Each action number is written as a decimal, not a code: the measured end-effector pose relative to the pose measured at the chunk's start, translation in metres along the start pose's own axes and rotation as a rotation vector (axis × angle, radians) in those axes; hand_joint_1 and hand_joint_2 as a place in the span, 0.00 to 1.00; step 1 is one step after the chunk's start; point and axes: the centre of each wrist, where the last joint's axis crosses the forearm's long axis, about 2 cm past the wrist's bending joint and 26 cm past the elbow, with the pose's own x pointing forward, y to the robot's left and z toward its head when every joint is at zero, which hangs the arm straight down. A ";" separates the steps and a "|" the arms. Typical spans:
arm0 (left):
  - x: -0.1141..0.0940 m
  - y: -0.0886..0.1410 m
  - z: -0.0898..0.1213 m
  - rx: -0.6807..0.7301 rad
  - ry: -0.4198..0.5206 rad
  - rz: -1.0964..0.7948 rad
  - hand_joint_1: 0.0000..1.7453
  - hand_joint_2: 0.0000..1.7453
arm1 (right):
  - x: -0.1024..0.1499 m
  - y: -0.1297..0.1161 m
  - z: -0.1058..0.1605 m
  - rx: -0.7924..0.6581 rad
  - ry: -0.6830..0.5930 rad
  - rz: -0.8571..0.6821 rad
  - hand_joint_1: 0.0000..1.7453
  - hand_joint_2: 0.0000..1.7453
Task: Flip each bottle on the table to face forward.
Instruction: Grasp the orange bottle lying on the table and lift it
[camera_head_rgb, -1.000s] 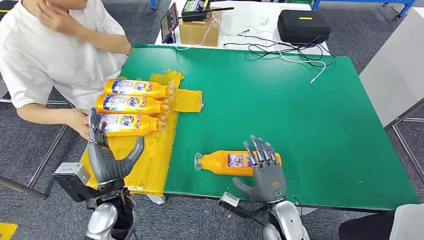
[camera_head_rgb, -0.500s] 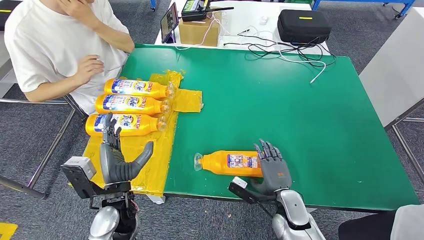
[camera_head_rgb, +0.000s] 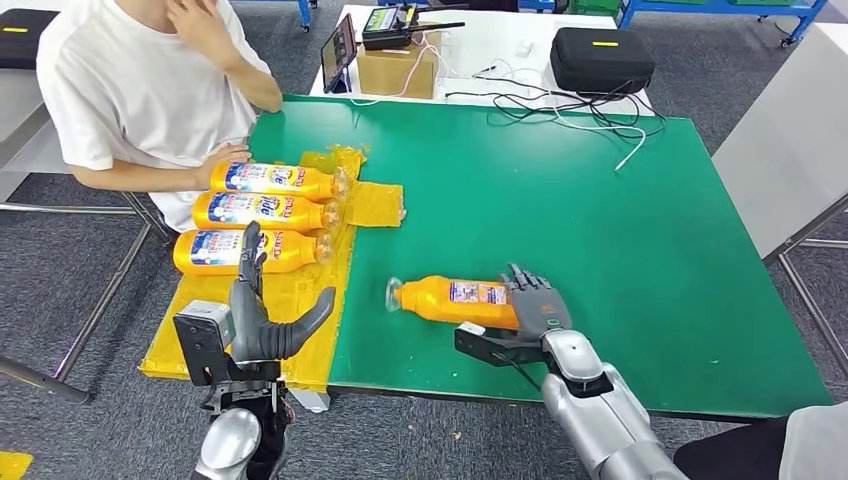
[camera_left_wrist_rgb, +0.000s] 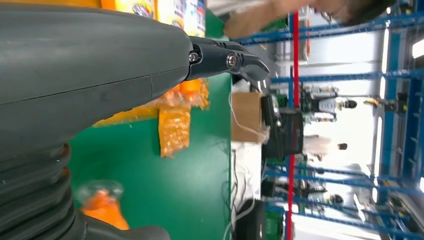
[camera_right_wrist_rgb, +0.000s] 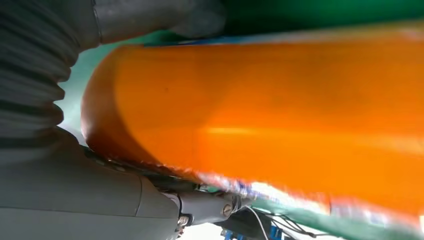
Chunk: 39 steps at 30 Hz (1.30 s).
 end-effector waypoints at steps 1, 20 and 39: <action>-0.001 0.000 0.000 -0.002 0.003 -0.003 0.00 1.00 | -0.001 -0.001 -0.002 0.006 0.001 0.009 1.00 1.00; -0.011 -0.009 0.002 -0.042 0.045 0.026 0.00 1.00 | 0.002 0.010 0.004 -0.093 -0.273 -0.396 1.00 1.00; 0.005 -0.035 0.034 -0.184 -0.063 0.281 0.00 1.00 | 0.097 -0.001 0.070 -0.853 -0.398 -1.039 1.00 1.00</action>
